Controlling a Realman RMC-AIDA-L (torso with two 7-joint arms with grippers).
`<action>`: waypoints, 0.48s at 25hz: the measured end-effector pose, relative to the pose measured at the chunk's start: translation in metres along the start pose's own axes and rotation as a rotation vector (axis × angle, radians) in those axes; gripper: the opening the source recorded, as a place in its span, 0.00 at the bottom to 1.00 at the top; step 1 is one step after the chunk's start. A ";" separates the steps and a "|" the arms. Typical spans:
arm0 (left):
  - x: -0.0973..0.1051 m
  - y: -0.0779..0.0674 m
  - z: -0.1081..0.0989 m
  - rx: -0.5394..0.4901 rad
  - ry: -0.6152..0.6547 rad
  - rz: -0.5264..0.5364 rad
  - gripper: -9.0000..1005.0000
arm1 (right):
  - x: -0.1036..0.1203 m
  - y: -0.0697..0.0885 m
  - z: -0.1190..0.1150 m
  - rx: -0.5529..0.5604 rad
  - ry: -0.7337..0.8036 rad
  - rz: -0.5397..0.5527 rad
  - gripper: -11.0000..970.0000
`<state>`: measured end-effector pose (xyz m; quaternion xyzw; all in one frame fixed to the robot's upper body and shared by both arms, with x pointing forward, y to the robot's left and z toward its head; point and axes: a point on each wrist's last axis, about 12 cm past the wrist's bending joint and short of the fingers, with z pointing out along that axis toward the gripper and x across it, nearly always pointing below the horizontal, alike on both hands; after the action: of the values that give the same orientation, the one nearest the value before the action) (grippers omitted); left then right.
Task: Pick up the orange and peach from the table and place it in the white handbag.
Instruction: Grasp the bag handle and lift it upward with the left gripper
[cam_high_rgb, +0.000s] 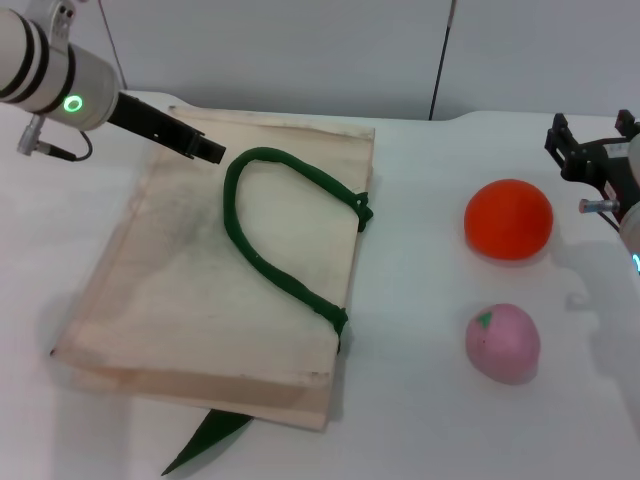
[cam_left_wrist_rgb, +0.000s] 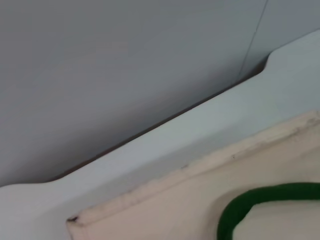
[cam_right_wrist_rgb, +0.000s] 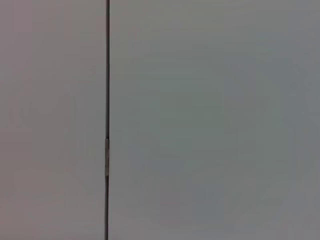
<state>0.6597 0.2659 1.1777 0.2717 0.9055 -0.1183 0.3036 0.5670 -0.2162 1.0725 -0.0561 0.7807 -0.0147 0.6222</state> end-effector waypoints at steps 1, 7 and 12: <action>0.000 -0.001 0.001 0.000 0.004 0.006 0.46 | 0.000 0.000 0.000 0.000 0.000 0.000 0.78; 0.000 -0.010 0.012 0.031 0.025 0.044 0.46 | 0.000 0.001 0.000 -0.002 -0.001 -0.001 0.78; 0.002 -0.016 0.019 0.053 0.044 0.075 0.46 | -0.001 0.001 0.000 -0.005 -0.003 -0.012 0.78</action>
<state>0.6585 0.2462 1.1619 0.3160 0.8976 -0.1250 0.2806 0.5672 -0.2149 1.0734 -0.0624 0.7795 -0.0167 0.6230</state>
